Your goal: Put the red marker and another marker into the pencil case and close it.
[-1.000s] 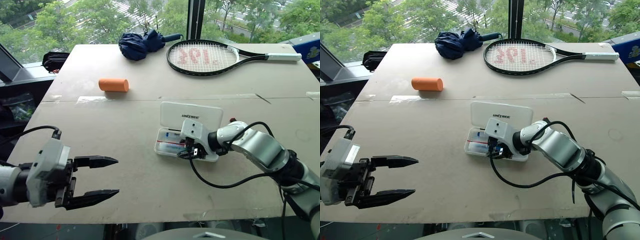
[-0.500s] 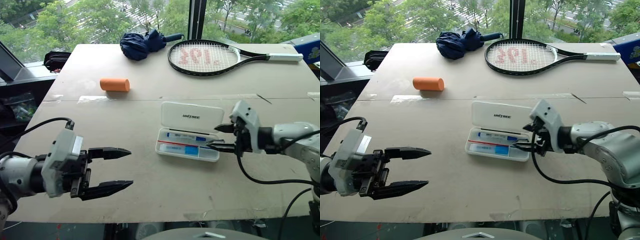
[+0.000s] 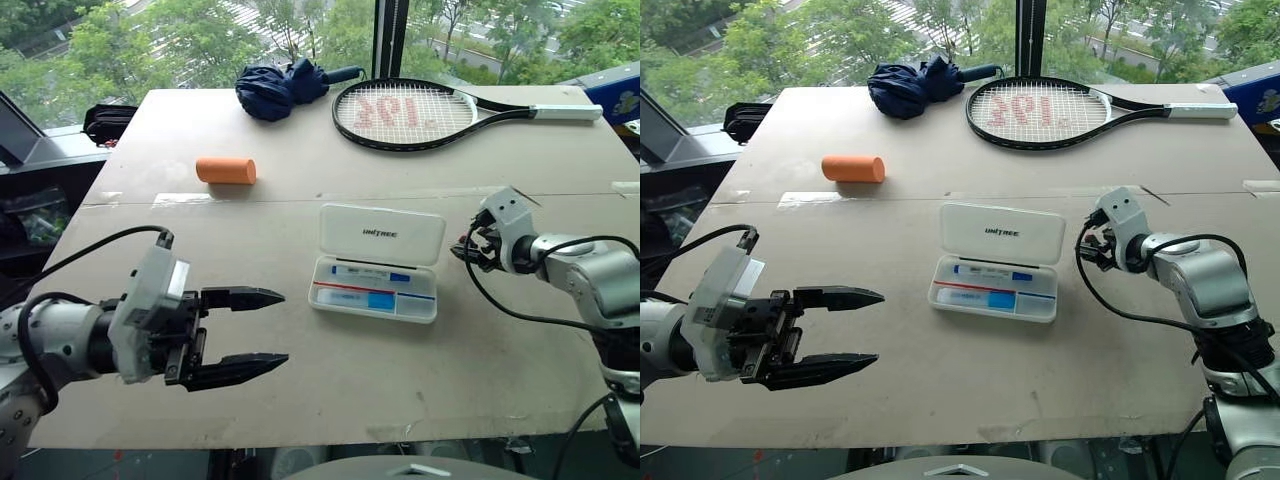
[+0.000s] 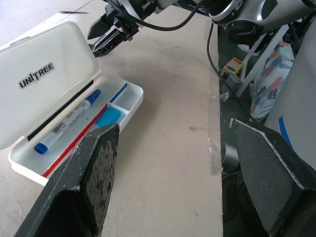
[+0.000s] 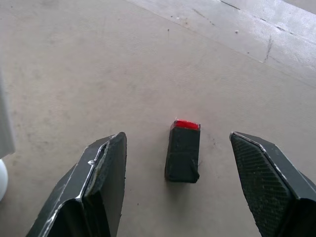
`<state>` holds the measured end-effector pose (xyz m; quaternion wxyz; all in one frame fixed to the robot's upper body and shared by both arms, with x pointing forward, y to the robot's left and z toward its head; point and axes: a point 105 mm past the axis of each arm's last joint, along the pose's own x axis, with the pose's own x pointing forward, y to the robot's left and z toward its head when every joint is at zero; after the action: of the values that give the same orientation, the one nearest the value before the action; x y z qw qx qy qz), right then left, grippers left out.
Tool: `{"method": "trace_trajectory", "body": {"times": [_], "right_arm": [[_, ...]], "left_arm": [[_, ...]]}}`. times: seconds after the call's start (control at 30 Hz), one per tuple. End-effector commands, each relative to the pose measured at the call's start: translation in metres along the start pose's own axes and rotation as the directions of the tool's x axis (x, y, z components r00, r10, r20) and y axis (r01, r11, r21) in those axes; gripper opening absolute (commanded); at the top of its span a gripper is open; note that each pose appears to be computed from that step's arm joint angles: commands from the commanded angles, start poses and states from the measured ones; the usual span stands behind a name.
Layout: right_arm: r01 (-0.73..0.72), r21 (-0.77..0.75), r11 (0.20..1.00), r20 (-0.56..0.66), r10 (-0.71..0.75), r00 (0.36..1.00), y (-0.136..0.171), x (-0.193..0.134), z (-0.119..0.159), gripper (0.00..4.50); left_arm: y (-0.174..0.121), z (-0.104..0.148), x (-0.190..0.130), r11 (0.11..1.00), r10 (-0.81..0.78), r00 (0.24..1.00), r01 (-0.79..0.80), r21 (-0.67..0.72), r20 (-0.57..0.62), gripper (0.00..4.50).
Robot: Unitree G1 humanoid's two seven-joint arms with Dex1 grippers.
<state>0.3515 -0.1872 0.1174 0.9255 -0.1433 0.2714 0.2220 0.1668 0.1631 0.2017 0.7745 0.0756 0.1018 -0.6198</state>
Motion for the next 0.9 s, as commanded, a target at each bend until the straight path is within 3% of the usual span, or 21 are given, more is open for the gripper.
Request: {"method": "trace_trajectory", "body": {"times": [0.03, 0.2, 0.23, 0.33, 0.4, 0.47, 0.67, 0.9], "right_arm": [[0.001, -0.023, 1.000, 0.008, -0.001, 1.000, -0.007, 0.001, 0.005, 2.60], [-0.039, -0.047, 0.998, 0.028, 0.041, 0.999, -0.003, -0.009, 0.006, 0.23], [-0.049, -0.058, 0.997, 0.036, 0.051, 0.998, -0.002, -0.012, 0.007, 0.05], [-0.225, -0.114, 0.968, 0.064, 0.233, 0.970, 0.026, -0.034, 0.013, 0.05], [-0.437, -0.264, 0.860, 0.075, 0.470, 0.880, 0.074, -0.062, 0.019, 0.05], [-0.530, -0.362, 0.766, 0.043, 0.582, 0.812, 0.107, -0.072, 0.021, 0.05], [-0.559, -0.417, 0.717, -0.003, 0.614, 0.789, 0.136, -0.050, 0.023, 0.05], [-0.583, -0.450, 0.677, -0.084, 0.618, 0.782, 0.130, -0.042, 0.011, 0.05]], "left_arm": [[-0.006, 0.009, 0.000, 0.999, 0.006, 1.000, -0.006, 0.050, 0.003, 3.65], [-0.008, 0.005, -0.002, 0.999, 0.026, 1.000, -0.027, 0.042, 0.004, 3.65], [-0.009, 0.004, -0.002, 0.999, 0.028, 1.000, -0.028, 0.040, 0.004, 3.65], [-0.008, 0.001, -0.004, 0.999, 0.038, 0.999, -0.038, 0.037, -0.002, 3.65], [-0.008, -0.004, -0.007, 0.999, 0.037, 0.999, -0.036, 0.031, -0.015, 3.65], [-0.007, -0.008, -0.010, 0.999, 0.030, 0.999, -0.030, 0.026, -0.030, 3.65], [-0.008, -0.014, -0.014, 1.000, 0.012, 0.999, -0.011, 0.030, -0.047, 3.65], [-0.013, -0.018, -0.019, 0.999, 0.020, 0.998, -0.018, 0.033, -0.066, 3.65]]}}
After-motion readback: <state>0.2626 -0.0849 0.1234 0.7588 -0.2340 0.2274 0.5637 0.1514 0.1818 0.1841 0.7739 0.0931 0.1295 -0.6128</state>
